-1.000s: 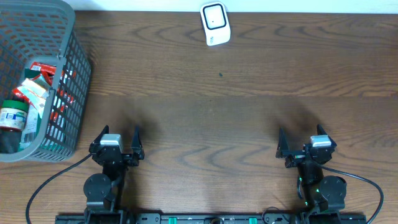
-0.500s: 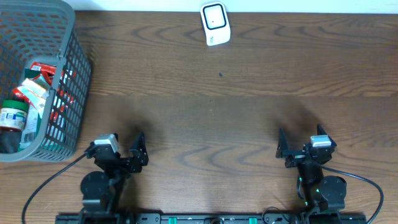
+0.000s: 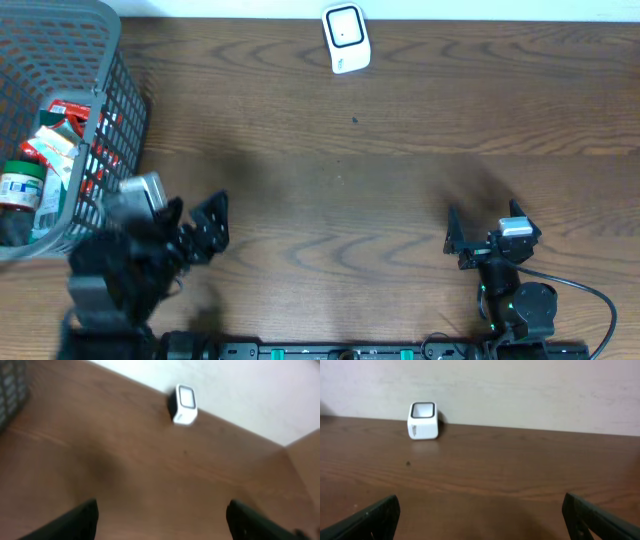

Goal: Scan the item barcode
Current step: 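Move the left gripper over the grey basket and reach down inside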

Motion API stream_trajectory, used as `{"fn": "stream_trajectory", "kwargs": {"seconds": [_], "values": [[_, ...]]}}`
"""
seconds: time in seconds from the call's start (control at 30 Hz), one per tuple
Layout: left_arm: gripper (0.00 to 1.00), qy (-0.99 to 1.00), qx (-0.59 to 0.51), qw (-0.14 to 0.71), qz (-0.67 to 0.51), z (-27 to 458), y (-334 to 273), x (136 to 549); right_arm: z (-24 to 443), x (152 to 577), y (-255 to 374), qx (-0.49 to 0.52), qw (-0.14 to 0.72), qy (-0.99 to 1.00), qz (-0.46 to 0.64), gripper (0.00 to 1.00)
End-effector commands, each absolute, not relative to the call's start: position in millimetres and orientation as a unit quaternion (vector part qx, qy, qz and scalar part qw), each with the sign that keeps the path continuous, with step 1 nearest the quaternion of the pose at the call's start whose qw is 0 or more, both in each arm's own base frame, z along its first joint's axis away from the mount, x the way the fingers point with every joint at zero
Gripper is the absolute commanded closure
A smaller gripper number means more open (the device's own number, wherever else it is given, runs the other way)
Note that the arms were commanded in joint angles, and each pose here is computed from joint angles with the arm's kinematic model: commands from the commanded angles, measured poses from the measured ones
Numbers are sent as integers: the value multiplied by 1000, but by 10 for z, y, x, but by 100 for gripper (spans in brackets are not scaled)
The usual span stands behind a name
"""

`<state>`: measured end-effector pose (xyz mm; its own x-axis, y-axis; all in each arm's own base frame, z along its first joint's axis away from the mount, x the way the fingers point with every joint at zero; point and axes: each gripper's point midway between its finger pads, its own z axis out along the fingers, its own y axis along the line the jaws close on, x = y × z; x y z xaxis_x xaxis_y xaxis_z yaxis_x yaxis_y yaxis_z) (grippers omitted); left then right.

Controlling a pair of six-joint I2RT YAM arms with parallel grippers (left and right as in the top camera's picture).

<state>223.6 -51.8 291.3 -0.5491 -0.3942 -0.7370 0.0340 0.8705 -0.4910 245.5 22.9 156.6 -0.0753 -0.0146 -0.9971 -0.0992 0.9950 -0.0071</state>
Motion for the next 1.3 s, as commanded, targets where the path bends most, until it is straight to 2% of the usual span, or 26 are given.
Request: {"fn": "stream_trajectory", "kwargs": {"seconds": [0.0,0.23,0.33,0.57,0.67,0.77,0.83,0.93,1.1,1.27], "values": [[18,859,-92,438,-250,3378,-610,2401,1553,2453,240,-43,678,734,30,1],[18,901,-49,376,-212,3911,-610,2832,1553,2453,240,-43,678,734,30,1],[18,910,-57,359,-197,3969,-565,3016,1553,2453,240,-43,678,734,30,1],[18,911,-36,378,-162,3912,-457,3494,1553,2453,240,-43,678,734,30,1],[18,905,-87,397,-129,3931,-210,3620,1553,2453,240,-43,678,734,30,1],[19,877,-183,431,-107,4054,184,3719,1553,2453,240,-43,678,734,30,1],[22,852,-242,458,-79,4151,559,3750,1553,2453,240,-43,678,734,30,1],[22,812,-351,466,-22,4143,1160,3659,1553,2453,240,-43,678,734,30,1],[21,789,-437,427,56,3864,1868,3488,1553,2453,240,-43,678,734,30,1],[11,805,-486,331,81,3301,2222,3355,1553,2453,240,-43,678,734,30,1]]}}
